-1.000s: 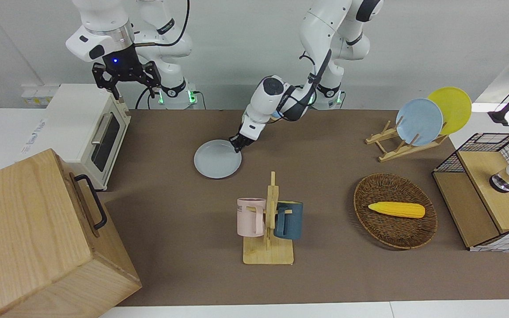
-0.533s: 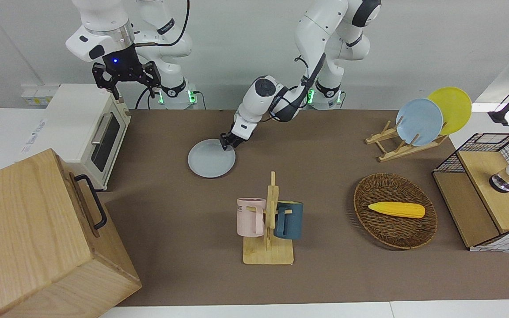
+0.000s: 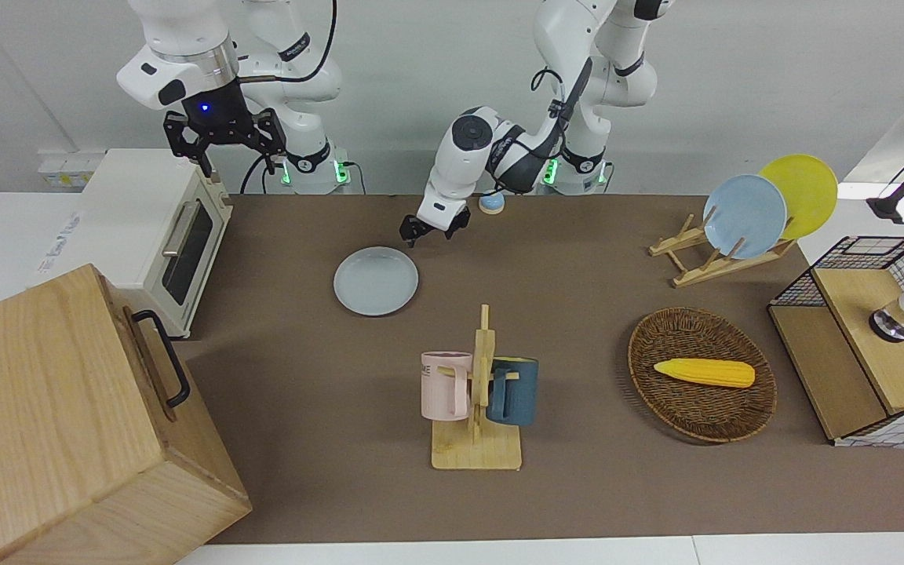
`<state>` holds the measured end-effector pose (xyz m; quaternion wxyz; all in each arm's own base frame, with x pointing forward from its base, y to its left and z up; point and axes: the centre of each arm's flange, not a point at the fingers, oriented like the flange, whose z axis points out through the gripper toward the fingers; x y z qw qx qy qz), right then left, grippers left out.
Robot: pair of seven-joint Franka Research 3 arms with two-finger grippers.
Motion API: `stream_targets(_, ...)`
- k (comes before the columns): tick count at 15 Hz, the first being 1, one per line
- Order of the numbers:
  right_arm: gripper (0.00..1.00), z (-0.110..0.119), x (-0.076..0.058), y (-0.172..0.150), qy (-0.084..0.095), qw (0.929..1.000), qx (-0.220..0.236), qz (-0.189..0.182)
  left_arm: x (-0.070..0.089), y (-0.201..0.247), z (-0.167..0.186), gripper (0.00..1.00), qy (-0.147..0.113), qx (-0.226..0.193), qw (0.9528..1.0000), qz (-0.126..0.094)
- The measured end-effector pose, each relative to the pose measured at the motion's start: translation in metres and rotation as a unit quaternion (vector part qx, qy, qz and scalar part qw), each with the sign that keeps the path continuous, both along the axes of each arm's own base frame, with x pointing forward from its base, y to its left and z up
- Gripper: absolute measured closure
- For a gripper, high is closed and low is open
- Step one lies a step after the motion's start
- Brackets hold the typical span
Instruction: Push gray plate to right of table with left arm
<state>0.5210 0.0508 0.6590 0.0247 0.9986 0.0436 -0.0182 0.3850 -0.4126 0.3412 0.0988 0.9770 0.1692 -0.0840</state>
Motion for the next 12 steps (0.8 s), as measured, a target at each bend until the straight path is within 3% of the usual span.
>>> stream_targets(5, 0.00, 0.000, 0.000, 0.000, 0.000, 1.0000, 0.000, 0.000, 0.048, 0.090, 0.040, 0.00, -0.006, 0.036, 0.9979, -0.054)
stream_targets(8, 0.00, 0.000, 0.000, 0.000, 0.000, 1.0000, 0.000, 0.000, 0.074, 0.158, 0.064, 0.00, -0.002, 0.040, 0.9968, -0.069)
stream_targets(12, 0.00, 0.000, 0.000, 0.000, 0.000, 1.0000, 0.000, 0.000, 0.095, 0.222, 0.091, 0.00, 0.002, 0.032, 0.9964, -0.078)
